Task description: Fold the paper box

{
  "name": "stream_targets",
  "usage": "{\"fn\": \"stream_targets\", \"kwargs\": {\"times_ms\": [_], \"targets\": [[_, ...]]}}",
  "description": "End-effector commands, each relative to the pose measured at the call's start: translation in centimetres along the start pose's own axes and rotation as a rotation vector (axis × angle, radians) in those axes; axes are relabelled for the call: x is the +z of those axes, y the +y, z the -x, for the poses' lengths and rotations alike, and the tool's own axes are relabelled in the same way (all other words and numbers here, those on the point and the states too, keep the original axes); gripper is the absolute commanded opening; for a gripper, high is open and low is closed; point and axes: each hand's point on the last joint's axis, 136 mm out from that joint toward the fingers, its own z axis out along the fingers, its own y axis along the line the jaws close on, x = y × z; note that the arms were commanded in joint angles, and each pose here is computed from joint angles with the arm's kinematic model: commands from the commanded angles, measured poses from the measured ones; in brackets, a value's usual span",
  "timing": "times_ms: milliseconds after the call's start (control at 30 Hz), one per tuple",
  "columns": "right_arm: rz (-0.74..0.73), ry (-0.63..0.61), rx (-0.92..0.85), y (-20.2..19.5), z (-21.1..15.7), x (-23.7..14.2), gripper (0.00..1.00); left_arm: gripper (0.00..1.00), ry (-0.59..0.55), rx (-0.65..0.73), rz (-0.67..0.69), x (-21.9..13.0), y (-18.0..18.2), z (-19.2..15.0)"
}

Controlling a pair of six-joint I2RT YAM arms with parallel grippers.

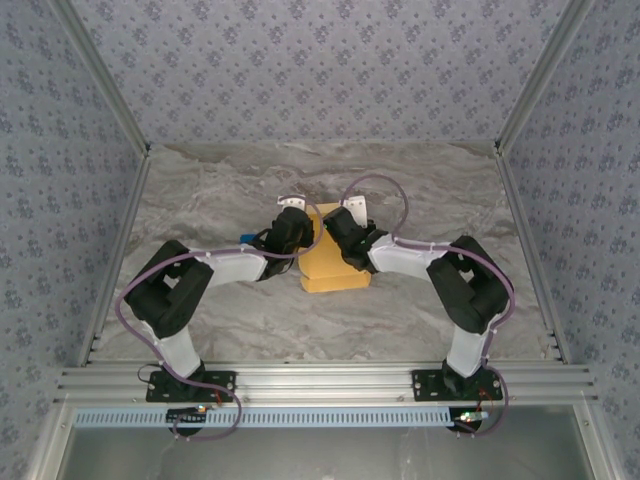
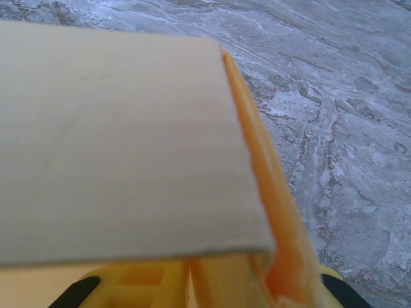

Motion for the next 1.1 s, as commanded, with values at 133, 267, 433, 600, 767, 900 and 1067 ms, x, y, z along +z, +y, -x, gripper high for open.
{"fn": "stream_targets", "kwargs": {"times_ms": [133, 267, 433, 600, 767, 900, 1067], "targets": [[-0.13, 0.022, -0.023, -2.4, -0.3, 0.5, 0.22, 0.0, -0.039, -0.033, 0.033, 0.0, 0.5, 1.6], [-0.098, 0.017, -0.026, -1.8, -0.2, 0.4, 0.22, 0.0, -0.036, -0.032, 0.034, 0.1, 0.6, 1.5], [0.046, 0.006, -0.008, 0.2, -0.1, 0.0, 0.26, 0.0, -0.036, -0.027, 0.04, 0.2, 0.6, 1.5], [0.137, 0.007, 0.009, 1.0, -0.1, -0.2, 0.3, 0.0, -0.034, -0.026, 0.04, 0.2, 0.7, 1.3], [0.151, 0.013, 0.028, 0.8, -0.2, 0.0, 0.31, 0.0, -0.034, -0.024, 0.04, 0.2, 0.6, 1.4], [0.116, 0.026, 0.034, 0.2, -0.1, 0.2, 0.29, 0.0, -0.035, -0.023, 0.041, 0.2, 0.6, 1.5], [0.026, 0.051, 0.043, -1.3, -0.2, 0.4, 0.27, 0.0, -0.032, -0.021, 0.042, 0.2, 0.7, 1.4]]}}
